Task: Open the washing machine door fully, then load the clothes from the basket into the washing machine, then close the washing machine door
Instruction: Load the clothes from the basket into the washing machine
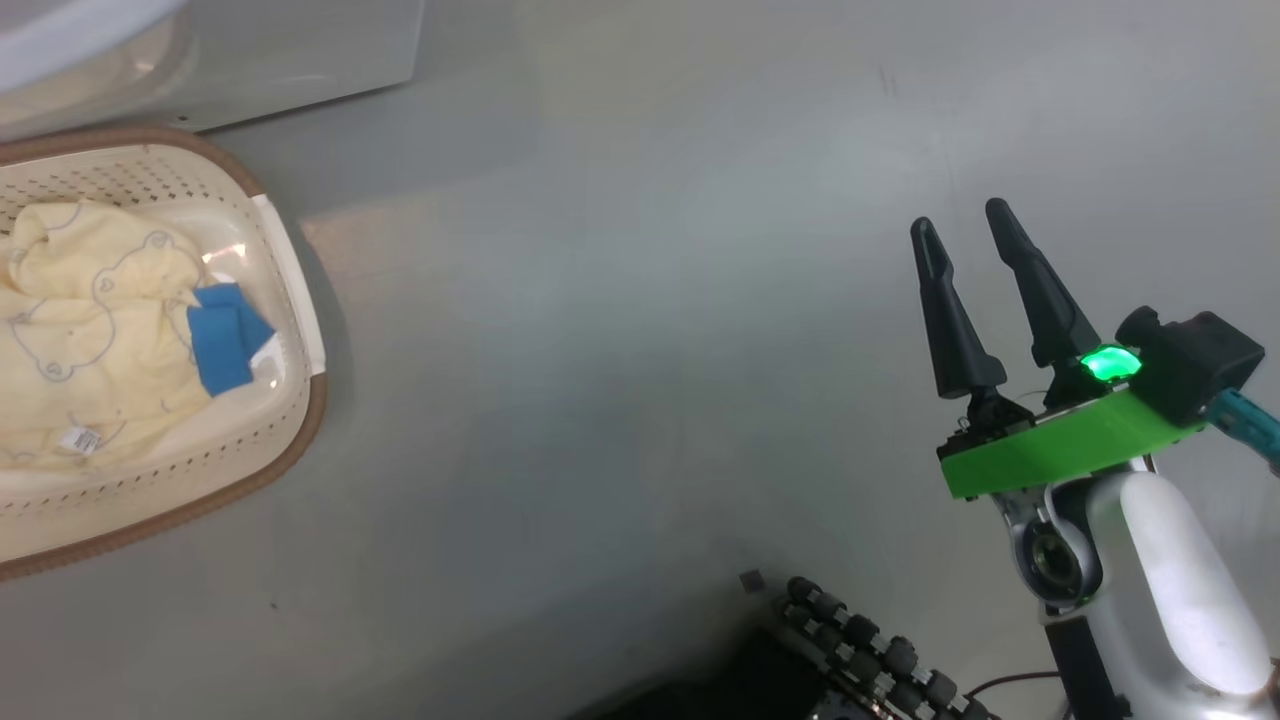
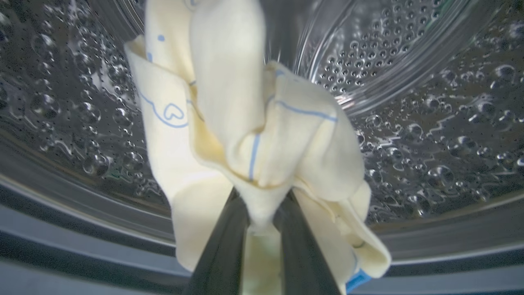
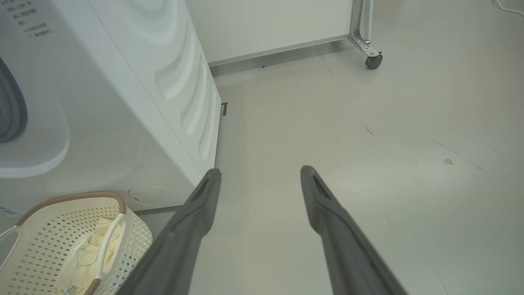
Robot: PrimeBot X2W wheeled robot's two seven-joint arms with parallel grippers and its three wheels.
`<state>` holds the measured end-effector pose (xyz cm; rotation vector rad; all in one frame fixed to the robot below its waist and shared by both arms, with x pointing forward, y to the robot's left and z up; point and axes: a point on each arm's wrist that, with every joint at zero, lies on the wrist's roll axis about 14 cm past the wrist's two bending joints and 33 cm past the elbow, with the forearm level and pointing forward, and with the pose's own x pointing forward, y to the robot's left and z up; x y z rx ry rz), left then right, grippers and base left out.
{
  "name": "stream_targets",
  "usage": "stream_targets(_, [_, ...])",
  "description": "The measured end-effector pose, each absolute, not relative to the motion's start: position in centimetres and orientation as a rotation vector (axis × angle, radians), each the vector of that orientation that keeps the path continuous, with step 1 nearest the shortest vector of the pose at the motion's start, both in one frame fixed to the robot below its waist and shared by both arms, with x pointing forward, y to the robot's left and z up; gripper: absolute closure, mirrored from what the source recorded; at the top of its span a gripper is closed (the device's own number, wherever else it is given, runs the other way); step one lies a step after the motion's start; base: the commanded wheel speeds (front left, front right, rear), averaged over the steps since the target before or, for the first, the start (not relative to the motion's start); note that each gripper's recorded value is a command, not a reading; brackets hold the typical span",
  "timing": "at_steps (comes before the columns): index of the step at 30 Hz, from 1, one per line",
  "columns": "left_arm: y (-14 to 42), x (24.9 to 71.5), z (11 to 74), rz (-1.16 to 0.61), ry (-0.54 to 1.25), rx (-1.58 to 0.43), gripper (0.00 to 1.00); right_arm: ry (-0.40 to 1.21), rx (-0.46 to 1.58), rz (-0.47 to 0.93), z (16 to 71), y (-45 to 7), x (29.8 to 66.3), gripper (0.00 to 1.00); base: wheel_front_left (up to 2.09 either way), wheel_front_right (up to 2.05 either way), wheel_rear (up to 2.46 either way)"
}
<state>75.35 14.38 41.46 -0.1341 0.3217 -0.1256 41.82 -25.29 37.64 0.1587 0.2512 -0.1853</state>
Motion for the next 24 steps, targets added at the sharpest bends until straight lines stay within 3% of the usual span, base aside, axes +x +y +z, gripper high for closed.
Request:
stream_targets(6, [15.5, 76.5, 41.6, -0.078, 0.239, -0.116, 1.0, 0.254, 0.156, -0.197, 37.5, -25.7, 41.8, 0.0, 0.0, 0.0, 0.0])
stream_targets(7, [15.7, 76.6, 41.5, -0.072, 0.23, -0.113, 0.71, 0.253, 0.155, -0.197, 37.6, -25.7, 41.9, 0.0, 0.0, 0.0, 0.0])
stream_targets(8, [15.7, 76.6, 41.3, -0.073, 0.228, -0.112, 0.0, 0.252, 0.154, -0.196, 37.6, -25.7, 41.9, 0.0, 0.0, 0.0, 0.0])
stream_targets(24, [17.7, 75.9, 38.6, -0.038, 0.235, -0.094, 0.0, 0.247, 0.163, -0.176, 37.2, -25.1, 42.8, 0.0, 0.0, 0.0, 0.0])
